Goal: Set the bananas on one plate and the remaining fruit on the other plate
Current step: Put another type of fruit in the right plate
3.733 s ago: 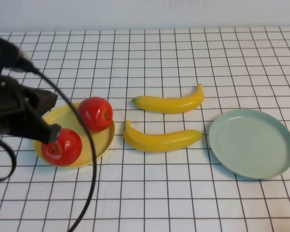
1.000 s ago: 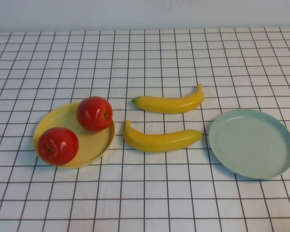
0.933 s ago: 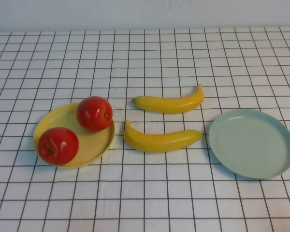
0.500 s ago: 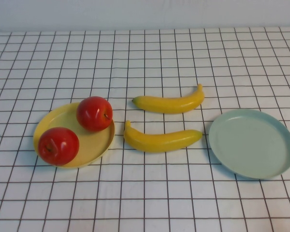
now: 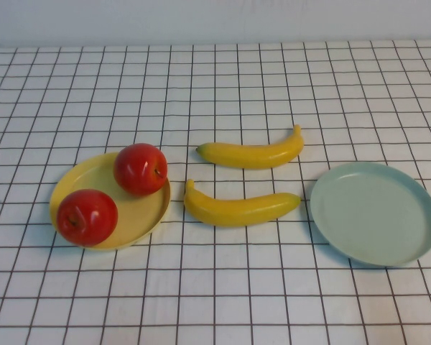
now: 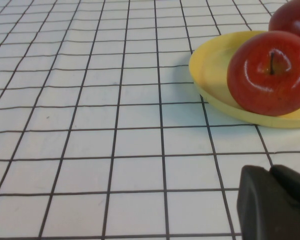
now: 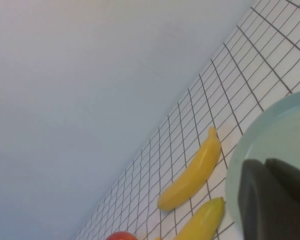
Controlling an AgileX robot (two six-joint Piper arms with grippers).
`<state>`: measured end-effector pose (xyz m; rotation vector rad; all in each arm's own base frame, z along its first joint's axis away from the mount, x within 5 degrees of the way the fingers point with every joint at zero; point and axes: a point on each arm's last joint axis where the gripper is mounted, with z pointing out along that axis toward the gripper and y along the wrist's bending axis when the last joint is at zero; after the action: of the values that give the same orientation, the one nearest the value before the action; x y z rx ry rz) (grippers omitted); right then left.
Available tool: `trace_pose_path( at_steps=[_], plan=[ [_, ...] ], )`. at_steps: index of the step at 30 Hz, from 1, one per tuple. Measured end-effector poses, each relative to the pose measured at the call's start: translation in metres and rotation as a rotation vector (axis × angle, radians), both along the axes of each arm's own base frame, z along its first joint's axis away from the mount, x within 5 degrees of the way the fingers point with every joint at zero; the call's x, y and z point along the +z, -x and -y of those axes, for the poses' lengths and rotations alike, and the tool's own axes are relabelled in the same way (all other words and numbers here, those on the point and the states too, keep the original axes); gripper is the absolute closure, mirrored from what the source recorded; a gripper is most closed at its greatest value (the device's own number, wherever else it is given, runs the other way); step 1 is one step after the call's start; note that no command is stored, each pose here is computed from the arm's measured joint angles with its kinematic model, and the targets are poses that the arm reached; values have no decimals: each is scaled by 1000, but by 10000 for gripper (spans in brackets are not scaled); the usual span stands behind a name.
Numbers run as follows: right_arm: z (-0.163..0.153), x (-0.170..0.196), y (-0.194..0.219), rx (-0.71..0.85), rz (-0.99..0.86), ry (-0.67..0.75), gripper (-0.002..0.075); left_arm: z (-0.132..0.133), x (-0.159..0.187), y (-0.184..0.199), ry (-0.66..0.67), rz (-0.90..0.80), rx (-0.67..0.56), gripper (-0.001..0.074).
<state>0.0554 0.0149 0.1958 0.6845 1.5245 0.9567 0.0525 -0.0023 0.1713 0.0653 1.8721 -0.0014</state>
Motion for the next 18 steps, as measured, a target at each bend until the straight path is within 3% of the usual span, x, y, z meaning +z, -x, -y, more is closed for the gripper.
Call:
trace_pose_path(
  at_steps=[9, 12, 18],
  plan=[
    [1, 1, 0, -10, 15, 33, 743, 0, 0, 0, 2, 0, 0, 735],
    [-2, 11, 2, 27, 48, 144, 742, 0, 0, 0, 2, 0, 0, 734],
    [-11, 70, -8, 121, 110, 516, 743, 0, 0, 0, 2, 0, 0, 734]
  ],
)
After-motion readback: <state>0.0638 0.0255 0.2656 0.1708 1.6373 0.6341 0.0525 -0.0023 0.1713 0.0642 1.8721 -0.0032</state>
